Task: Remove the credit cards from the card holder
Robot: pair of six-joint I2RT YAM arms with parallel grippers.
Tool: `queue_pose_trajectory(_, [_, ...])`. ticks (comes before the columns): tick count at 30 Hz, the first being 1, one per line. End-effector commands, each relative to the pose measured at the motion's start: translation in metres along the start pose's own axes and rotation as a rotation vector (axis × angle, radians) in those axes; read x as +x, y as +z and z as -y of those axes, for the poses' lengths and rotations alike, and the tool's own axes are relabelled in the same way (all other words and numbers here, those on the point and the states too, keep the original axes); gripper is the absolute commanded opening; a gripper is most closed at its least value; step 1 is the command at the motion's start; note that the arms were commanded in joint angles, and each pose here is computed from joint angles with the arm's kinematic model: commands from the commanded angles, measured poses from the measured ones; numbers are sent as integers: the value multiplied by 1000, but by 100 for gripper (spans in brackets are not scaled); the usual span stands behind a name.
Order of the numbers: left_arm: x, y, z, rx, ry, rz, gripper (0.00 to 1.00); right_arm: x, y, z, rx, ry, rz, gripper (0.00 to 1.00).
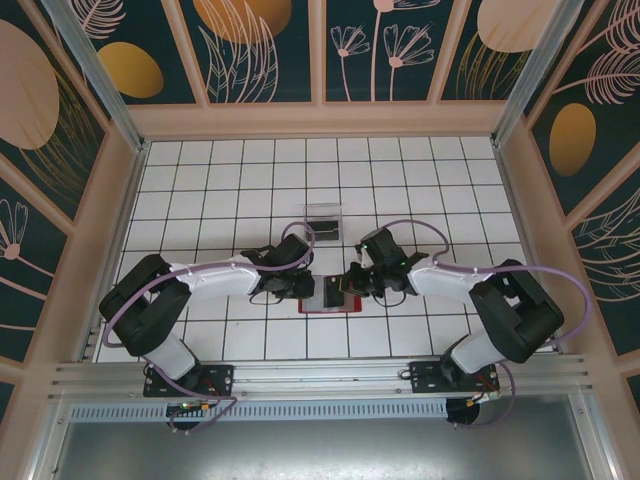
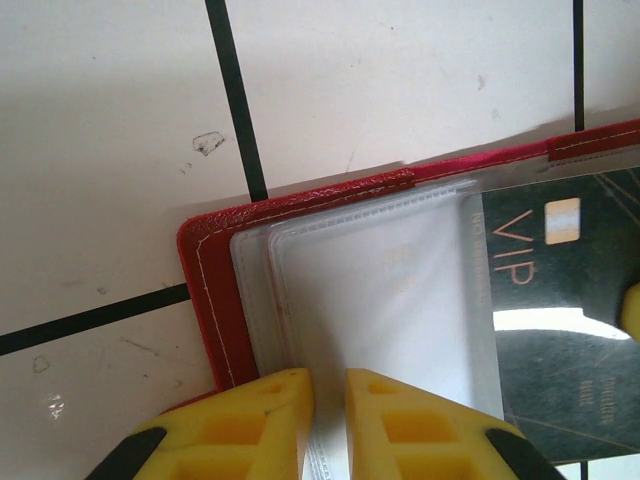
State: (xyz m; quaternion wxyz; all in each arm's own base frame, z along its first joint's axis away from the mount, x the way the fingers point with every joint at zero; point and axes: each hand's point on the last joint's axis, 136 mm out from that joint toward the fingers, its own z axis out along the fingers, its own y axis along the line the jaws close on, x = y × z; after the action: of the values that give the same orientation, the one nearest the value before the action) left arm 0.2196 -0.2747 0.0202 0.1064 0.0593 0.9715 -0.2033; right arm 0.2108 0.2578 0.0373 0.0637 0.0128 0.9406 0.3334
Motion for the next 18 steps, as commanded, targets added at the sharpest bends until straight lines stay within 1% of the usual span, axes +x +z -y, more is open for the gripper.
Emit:
queue_pose_trajectory(1, [21,7,-21,-94,-5,-77,20,-1,-9,19,87,-1,21,3])
queue_pose_trajectory(10, [15,1,-14,-75,-7,-55,21,-12,-27,5,86,-28,61,3])
queue_pose_trajectory(18, [0,-15,-4,-57,-9,14,22,-23,-42,-15,56,-77,102,2])
